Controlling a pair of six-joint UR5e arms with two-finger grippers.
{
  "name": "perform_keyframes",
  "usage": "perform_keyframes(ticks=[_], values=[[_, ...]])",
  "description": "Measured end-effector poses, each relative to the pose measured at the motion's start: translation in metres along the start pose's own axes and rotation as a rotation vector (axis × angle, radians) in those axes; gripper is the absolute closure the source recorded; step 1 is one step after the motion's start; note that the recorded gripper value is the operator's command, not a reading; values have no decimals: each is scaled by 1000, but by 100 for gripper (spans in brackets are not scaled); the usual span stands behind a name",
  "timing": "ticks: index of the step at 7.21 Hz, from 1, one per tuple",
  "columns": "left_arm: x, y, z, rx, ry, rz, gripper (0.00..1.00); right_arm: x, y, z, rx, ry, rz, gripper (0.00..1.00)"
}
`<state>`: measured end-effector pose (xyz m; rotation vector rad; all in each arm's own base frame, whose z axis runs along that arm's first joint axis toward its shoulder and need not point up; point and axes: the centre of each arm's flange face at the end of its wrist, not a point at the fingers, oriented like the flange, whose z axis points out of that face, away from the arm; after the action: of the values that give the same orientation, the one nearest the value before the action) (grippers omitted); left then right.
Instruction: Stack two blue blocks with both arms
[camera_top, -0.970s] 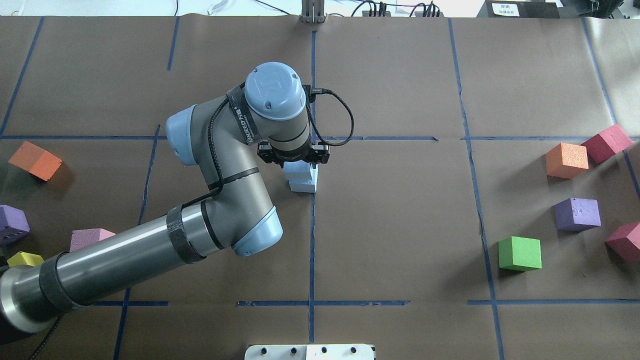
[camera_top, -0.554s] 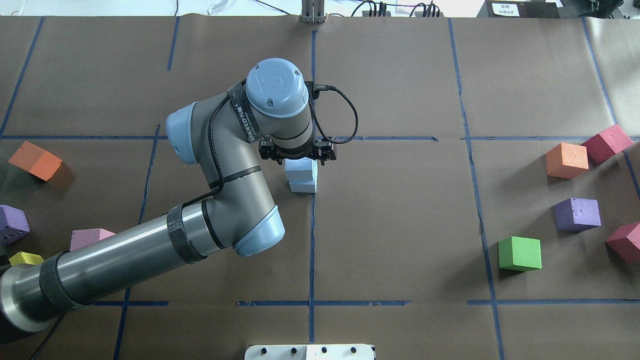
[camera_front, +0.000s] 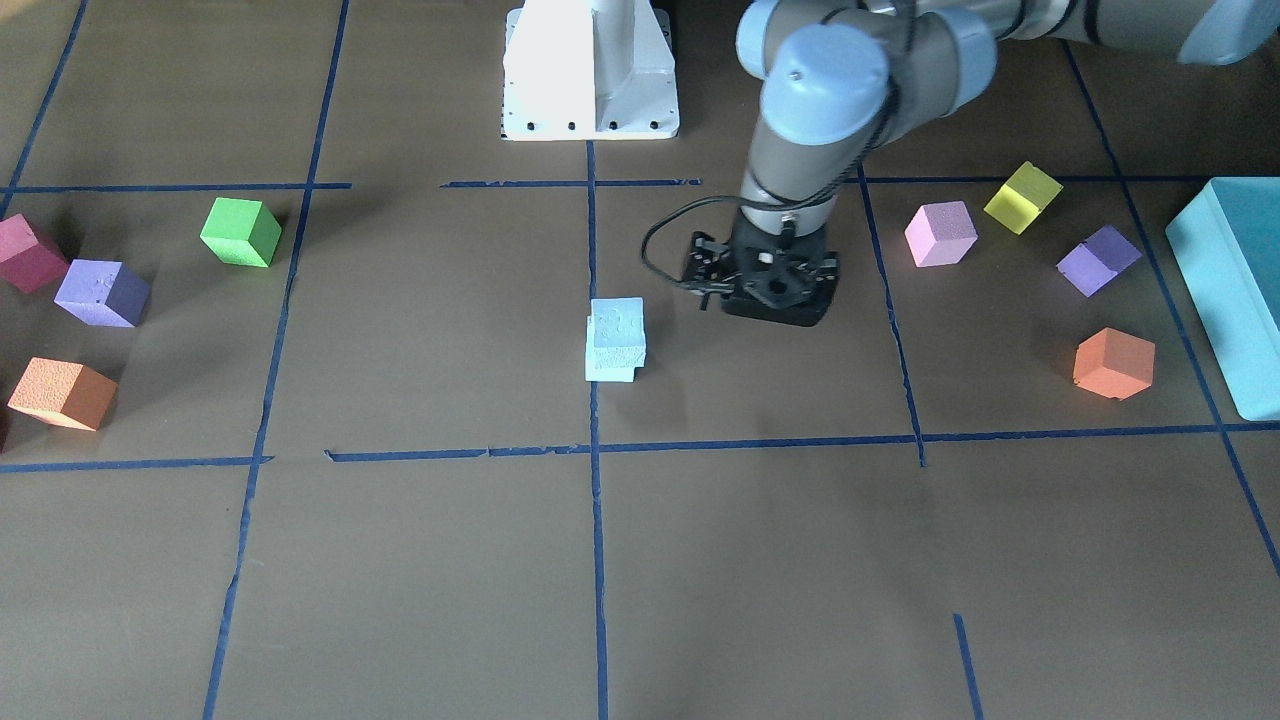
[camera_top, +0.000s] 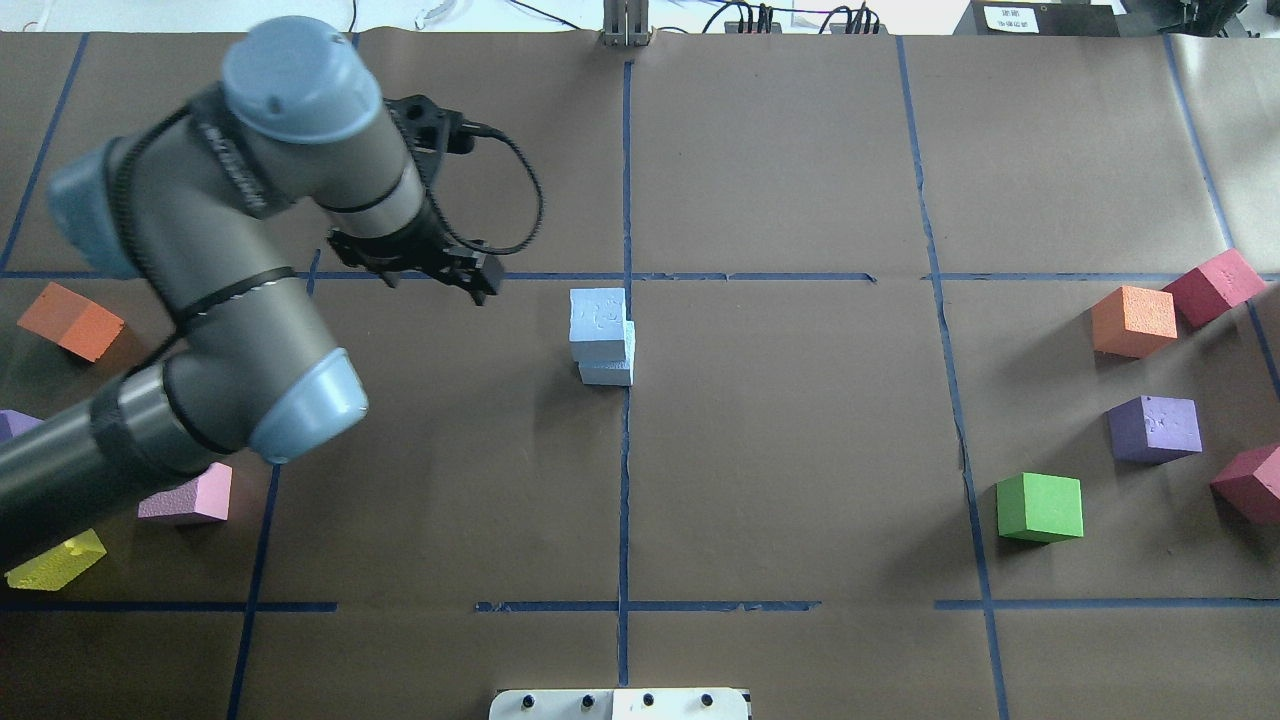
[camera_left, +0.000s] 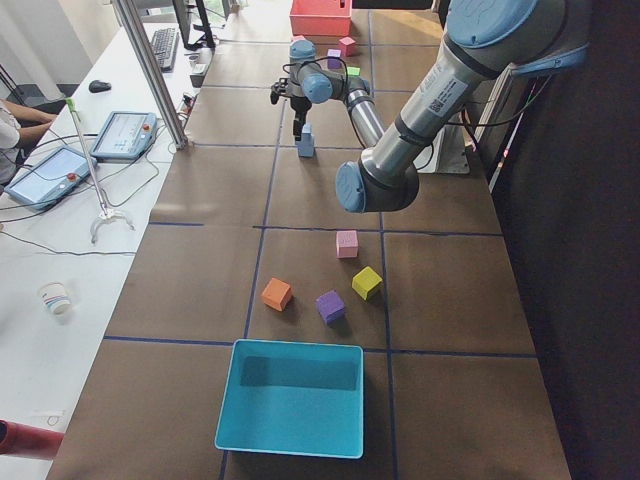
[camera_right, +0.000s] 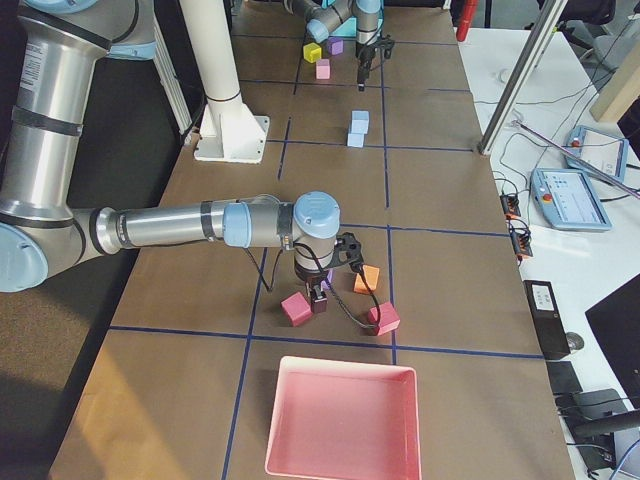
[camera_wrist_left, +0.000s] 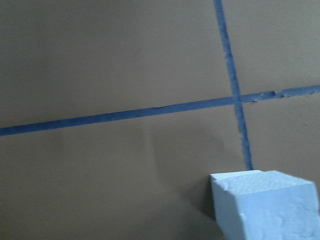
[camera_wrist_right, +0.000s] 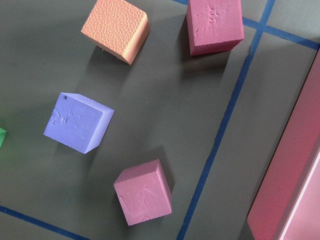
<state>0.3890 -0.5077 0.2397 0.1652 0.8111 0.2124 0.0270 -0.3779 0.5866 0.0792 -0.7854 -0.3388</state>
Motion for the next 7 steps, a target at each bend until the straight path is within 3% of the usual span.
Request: perform_keyframes(ticks=[3, 5, 7], values=[[-296, 53, -64, -29, -21, 79, 0, 3, -1, 3, -5, -1, 11, 1], [-465, 136, -85, -46, -18, -57, 0, 8, 0, 7, -14, -2, 35, 1], [-543, 205, -64, -101, -19, -208, 0, 10, 0, 9, -17, -4, 49, 0]])
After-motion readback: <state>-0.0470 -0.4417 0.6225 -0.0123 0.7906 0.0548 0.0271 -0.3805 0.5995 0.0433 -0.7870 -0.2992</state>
